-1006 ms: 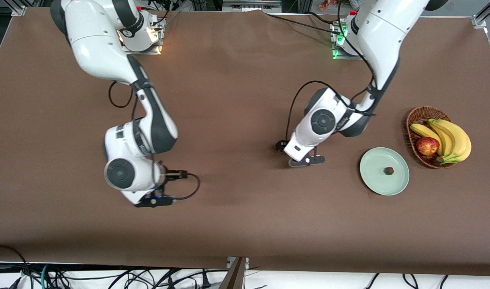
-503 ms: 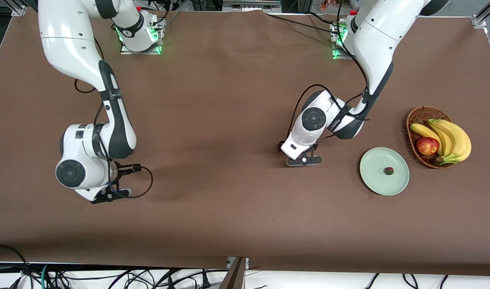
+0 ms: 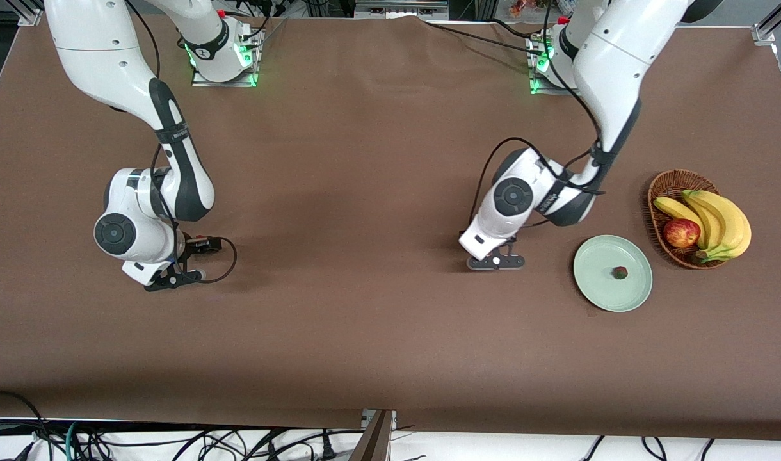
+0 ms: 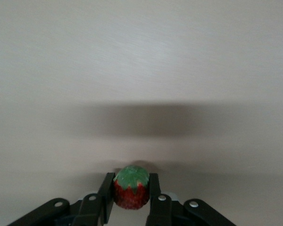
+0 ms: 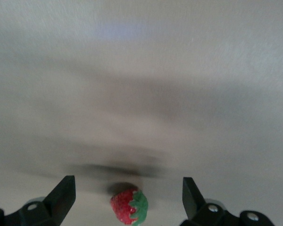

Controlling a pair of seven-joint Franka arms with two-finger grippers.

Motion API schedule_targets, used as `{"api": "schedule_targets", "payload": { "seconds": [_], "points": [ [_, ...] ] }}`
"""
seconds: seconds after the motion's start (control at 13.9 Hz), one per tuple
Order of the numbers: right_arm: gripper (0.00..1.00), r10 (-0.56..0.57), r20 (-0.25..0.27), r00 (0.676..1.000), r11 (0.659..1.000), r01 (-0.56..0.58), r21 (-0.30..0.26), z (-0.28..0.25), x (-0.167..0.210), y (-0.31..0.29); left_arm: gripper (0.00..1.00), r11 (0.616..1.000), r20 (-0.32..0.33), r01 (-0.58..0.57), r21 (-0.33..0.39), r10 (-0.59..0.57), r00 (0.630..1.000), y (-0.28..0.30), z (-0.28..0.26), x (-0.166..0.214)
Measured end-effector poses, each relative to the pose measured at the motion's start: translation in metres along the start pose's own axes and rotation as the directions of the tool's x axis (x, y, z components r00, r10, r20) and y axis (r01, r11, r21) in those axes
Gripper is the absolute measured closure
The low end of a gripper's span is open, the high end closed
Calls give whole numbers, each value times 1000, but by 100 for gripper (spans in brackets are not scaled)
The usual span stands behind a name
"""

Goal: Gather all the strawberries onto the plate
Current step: 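Place the strawberry on the plate with the left gripper while the right gripper lifts another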

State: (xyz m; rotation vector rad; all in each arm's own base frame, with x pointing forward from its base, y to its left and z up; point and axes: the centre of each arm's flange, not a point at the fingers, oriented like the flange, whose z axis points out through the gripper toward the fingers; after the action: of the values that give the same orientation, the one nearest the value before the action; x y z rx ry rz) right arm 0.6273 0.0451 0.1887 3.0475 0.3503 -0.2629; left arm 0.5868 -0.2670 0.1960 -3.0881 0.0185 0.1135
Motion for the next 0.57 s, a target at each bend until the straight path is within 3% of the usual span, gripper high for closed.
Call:
{"api": "schedule_targets", "payload": {
  "seconds": [0.29,0.43,0.57],
  "points": [
    [0,7,14,1000,1000,-7,9,8,-19,0,67,982,54,-185,38,183,982,-105,-42,28],
    [0,9,0,1000,1000,-9,7,13,-26,0,67,954,69,-297,26,295,953,-163,-49,38],
    [7,9,-8,1000,1000,-9,5,18,-30,1,67,921,76,-390,3,388,918,-219,-44,44]
  ]
}}
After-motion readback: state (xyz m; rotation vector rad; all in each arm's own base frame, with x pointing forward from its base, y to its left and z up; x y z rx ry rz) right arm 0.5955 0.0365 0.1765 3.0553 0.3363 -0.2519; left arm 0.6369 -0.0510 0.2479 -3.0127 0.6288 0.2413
